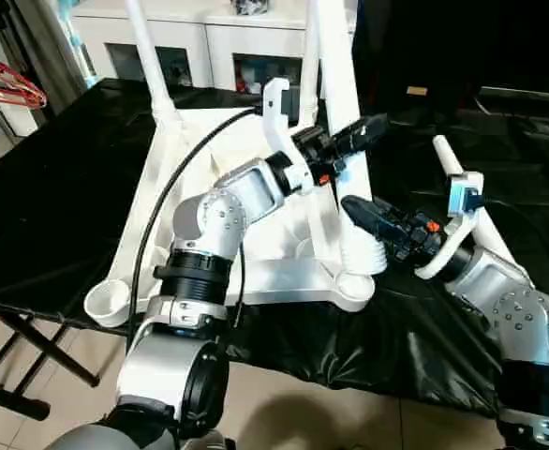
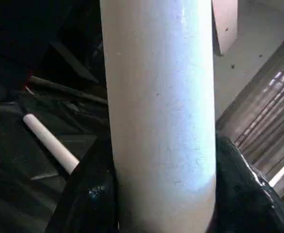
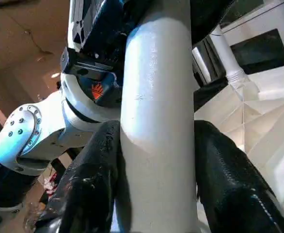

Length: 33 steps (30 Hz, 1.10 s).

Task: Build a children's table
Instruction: Pick table leg

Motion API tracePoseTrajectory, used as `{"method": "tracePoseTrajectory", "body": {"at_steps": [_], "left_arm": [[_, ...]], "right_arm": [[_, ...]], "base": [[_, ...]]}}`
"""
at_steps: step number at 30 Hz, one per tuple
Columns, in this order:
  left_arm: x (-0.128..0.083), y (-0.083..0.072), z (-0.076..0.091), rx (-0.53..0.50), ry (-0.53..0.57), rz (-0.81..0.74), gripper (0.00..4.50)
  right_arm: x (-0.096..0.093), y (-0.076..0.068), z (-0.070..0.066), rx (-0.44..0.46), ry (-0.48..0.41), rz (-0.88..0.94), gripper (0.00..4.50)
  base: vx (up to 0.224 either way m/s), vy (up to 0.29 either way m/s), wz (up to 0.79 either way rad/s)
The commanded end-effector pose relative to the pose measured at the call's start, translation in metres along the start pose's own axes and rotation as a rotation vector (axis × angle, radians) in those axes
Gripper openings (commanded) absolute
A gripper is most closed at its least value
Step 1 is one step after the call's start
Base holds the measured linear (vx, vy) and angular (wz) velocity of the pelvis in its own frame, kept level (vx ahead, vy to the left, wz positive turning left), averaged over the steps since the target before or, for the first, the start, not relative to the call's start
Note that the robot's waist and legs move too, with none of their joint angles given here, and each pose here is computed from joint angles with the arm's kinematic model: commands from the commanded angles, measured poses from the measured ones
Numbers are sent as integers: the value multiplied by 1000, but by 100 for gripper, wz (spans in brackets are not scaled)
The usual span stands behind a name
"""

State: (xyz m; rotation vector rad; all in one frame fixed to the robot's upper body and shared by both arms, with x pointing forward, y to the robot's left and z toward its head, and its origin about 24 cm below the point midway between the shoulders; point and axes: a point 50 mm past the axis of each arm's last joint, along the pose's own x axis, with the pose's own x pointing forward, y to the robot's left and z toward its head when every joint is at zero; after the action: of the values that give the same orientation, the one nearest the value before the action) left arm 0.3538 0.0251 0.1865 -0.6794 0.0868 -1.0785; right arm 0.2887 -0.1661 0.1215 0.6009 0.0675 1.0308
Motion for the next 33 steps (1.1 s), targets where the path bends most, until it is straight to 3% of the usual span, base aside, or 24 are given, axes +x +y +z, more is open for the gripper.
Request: {"method": "tracePoseTrajectory", "body": {"at_steps": [1, 8, 9, 10, 12, 13, 16, 25, 33], "left_arm": [[-5, -1, 7, 15, -30, -16, 198], [-5, 1, 10, 62, -45, 28, 195], [-5, 2, 11, 91, -44, 52, 195], [-4, 2, 11, 177, -19, 88, 195], [-3, 2, 10, 233, -3, 112, 195], [-1, 0, 9, 331, 20, 145, 193], [2, -3, 6, 411, 41, 158, 193], [6, -5, 3, 482, 70, 162, 191], [5, -4, 2, 511, 72, 175, 191]], "right_arm": [[-3, 2, 2, 4, -3, 5, 187], [-3, 2, 2, -16, 15, -6, 187], [-3, 1, 2, -31, 31, -20, 243], [1, 1, 2, -33, 59, -32, 257], [5, 2, 1, -52, 83, -42, 263], [13, 2, -1, -127, 141, -88, 285], [23, 2, -3, -182, 185, -120, 299], [41, 1, -5, -261, 229, -180, 300], [46, -3, -9, -310, 257, -222, 227]], "base": [[0, 0, 0], [0, 0, 0], [0, 0, 0], [0, 0, 0], [0, 0, 0], [0, 0, 0], [0, 0, 0], [0, 0, 0], [0, 0, 0]]}}
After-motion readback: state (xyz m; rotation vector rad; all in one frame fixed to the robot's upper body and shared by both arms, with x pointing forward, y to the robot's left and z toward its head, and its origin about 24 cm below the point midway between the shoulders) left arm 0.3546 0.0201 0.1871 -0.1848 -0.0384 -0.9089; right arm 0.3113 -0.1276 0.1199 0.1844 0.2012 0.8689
